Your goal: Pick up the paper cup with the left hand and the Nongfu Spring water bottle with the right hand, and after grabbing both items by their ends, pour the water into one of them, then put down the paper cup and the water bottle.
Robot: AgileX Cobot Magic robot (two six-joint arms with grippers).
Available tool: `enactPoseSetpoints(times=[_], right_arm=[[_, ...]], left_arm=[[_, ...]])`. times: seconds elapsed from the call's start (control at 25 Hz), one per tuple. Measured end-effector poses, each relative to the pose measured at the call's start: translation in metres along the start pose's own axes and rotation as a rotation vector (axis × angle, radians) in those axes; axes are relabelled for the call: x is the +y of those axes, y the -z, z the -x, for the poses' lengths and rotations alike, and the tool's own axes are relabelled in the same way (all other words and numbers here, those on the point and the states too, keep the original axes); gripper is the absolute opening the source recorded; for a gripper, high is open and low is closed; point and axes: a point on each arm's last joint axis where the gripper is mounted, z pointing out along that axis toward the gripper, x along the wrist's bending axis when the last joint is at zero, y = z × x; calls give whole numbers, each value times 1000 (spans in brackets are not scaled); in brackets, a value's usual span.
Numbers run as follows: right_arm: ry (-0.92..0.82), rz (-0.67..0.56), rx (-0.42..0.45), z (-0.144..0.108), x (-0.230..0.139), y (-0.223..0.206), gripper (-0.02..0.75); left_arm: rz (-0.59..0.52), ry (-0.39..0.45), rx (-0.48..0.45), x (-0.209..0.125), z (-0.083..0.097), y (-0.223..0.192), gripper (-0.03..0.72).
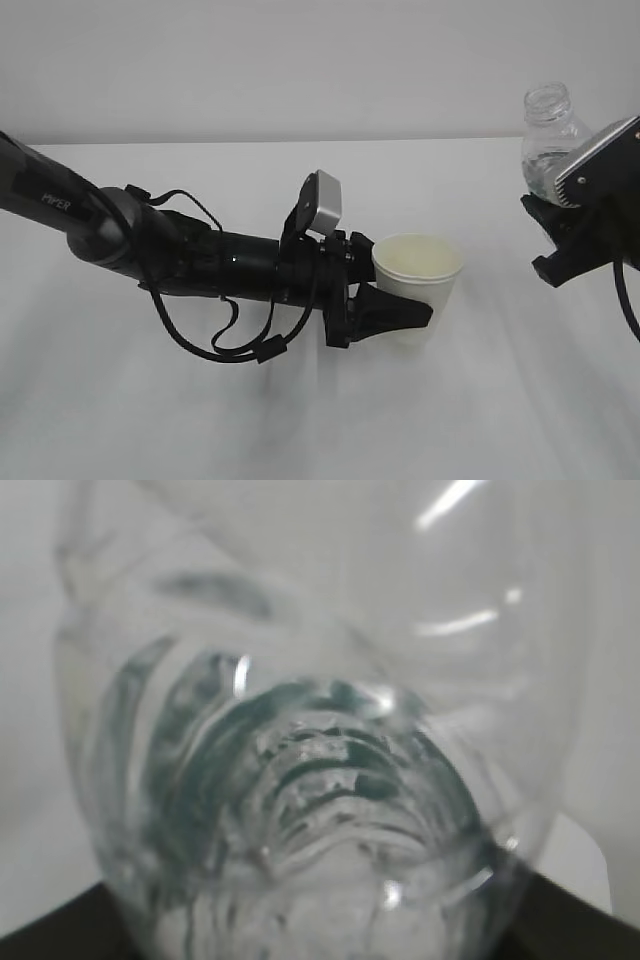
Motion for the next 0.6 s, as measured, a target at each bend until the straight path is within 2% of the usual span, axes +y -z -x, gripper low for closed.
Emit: enactPoseSetpoints(times=[0.2, 0.44, 0.6], right_arm=[[84, 0, 0, 0, 0, 0, 428], [202, 0, 0, 0, 0, 0, 428], [255, 0, 0, 0, 0, 0, 428]], left_arm=[[13, -30, -6, 8, -3, -4, 495], [7, -43, -56, 10, 11, -21, 495], [6, -45, -67, 10, 14, -24, 495]])
